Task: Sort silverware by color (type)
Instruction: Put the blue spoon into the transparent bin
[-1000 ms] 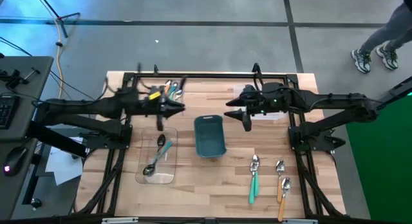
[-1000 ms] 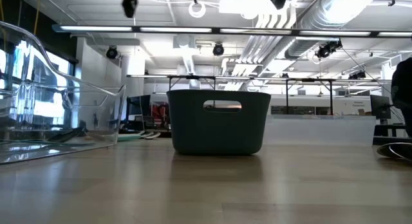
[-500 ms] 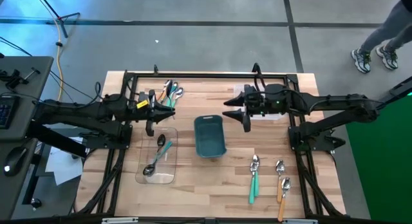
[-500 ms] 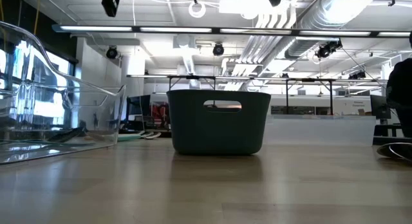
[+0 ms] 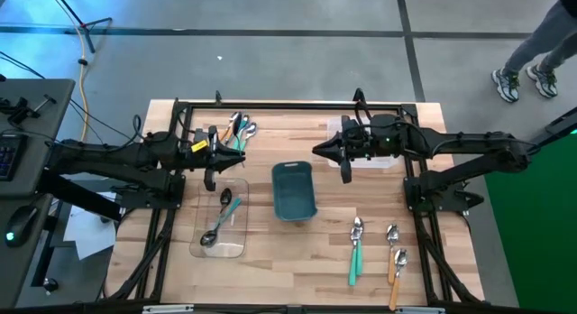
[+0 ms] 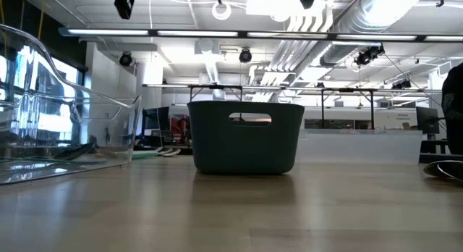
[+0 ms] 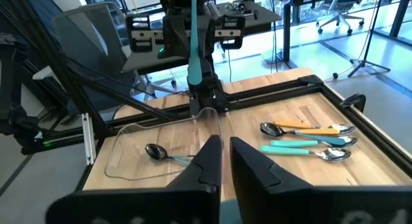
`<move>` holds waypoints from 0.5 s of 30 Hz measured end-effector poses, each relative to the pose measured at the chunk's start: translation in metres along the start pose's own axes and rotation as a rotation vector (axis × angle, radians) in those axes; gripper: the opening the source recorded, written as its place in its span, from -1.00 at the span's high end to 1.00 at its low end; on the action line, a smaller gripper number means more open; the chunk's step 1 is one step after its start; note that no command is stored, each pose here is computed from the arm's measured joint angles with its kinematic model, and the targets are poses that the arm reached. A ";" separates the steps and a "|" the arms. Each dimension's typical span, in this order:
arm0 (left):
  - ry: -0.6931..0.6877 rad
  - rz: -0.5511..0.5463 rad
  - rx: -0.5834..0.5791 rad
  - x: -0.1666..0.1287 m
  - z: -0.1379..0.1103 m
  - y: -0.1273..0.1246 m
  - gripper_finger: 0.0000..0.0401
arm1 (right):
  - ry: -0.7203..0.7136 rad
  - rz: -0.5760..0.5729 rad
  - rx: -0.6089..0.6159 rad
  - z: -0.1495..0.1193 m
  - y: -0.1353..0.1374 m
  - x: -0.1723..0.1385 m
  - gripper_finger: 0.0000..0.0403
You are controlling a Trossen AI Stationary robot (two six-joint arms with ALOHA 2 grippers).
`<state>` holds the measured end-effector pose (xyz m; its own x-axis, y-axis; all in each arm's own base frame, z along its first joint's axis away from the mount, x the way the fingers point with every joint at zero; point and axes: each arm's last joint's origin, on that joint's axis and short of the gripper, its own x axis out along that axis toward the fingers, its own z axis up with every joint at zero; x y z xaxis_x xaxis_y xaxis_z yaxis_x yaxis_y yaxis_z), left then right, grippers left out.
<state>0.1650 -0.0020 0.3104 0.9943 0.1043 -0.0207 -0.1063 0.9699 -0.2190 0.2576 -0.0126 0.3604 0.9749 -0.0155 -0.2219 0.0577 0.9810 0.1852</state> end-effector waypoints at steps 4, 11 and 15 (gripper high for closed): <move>0.023 0.005 0.003 0.000 -0.002 0.000 0.87 | 0.001 0.002 0.000 0.000 0.000 0.000 0.98; 0.074 -0.033 -0.038 -0.001 -0.007 -0.004 0.88 | 0.010 0.000 0.000 -0.001 0.000 0.000 1.00; 0.218 -0.087 -0.133 -0.007 -0.010 -0.017 0.88 | 0.049 -0.008 0.006 -0.005 -0.001 -0.001 1.00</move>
<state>0.1597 -0.0211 0.3047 0.9784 -0.0415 -0.2025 -0.0338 0.9344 -0.3546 0.2560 -0.0125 0.3560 0.9628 -0.0133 -0.2698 0.0665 0.9797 0.1889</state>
